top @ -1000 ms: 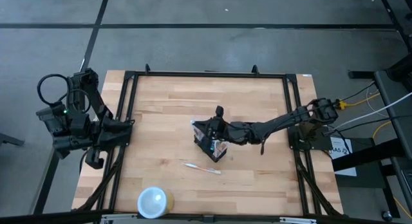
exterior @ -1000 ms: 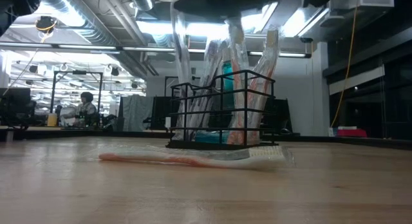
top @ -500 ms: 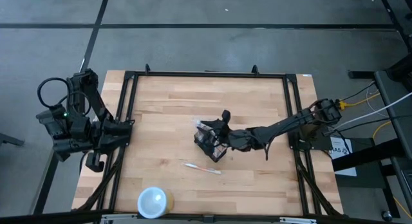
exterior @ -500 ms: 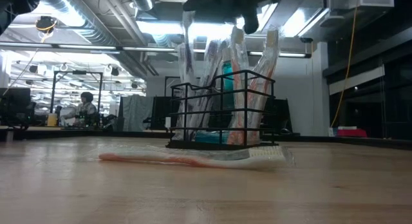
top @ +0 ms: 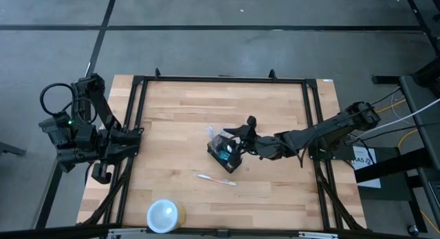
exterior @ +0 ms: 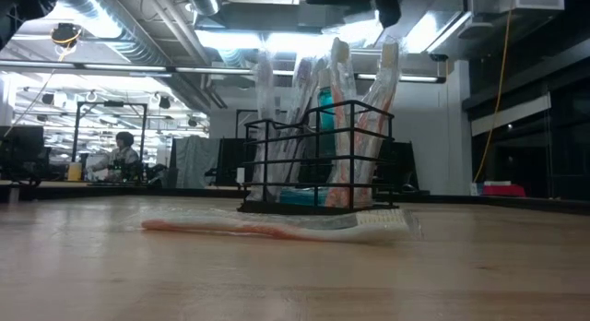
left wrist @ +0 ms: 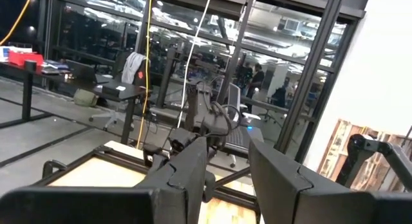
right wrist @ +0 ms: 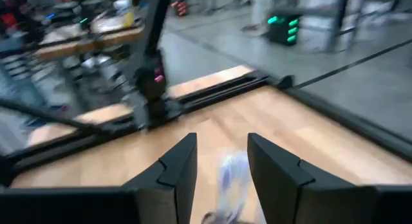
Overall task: Pick & Place toothbrushing station
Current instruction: Put the orange toothbrush into the wire organizer
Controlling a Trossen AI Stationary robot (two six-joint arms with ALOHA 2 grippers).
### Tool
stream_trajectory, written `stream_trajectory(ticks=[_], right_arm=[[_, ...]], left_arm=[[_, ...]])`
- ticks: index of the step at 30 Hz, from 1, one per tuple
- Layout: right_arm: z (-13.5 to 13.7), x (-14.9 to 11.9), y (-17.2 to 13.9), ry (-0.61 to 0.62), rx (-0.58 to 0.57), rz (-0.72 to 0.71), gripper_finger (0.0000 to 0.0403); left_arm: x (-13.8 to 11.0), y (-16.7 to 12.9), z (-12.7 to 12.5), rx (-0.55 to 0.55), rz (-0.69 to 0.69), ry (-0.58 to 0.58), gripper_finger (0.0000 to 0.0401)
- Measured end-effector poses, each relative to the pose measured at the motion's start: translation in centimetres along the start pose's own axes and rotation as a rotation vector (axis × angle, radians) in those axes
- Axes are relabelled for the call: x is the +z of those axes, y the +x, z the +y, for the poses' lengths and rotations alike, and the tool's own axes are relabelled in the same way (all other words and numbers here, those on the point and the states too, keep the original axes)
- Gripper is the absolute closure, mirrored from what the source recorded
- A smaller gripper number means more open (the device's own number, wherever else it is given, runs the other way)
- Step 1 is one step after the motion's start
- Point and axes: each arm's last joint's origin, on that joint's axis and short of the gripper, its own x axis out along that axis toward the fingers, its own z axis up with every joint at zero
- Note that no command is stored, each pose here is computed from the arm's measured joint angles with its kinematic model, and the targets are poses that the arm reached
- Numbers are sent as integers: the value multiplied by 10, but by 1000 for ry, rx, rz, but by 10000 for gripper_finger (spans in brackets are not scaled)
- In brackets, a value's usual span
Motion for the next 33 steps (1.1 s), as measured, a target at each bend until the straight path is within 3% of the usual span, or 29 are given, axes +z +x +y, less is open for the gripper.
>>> stream_trajectory(ticks=[5, 9, 14, 20, 22, 25, 27, 30, 33], right_arm=[[-5, 13, -1, 26, 39, -6, 263], [-3, 22, -12, 44, 81, -27, 263], [4, 33, -44, 68, 187, -12, 263], [2, 53, -83, 148, 197, -61, 263], [0, 60, -92, 176, 203, -90, 263], [-2, 72, -105, 203, 243, -147, 263], [-3, 78, -113, 197, 266, -177, 263], [-6, 85, -123, 163, 289, -203, 263], [-12, 93, -136, 160, 315, -230, 263]], left_arm=[[0, 1, 1, 9, -2, -17, 288], [-4, 1, 1, 116, 63, -29, 288], [-8, 1, -3, 135, 72, -34, 288], [-21, 15, -13, 183, 42, -7, 288], [-25, 26, -18, 80, -46, -13, 288], [-27, 54, -31, -175, -221, -20, 288], [-27, 78, -37, -227, -255, 12, 288], [-38, 114, -33, -179, -75, 98, 288], [-59, 155, -14, -75, 234, 90, 288]])
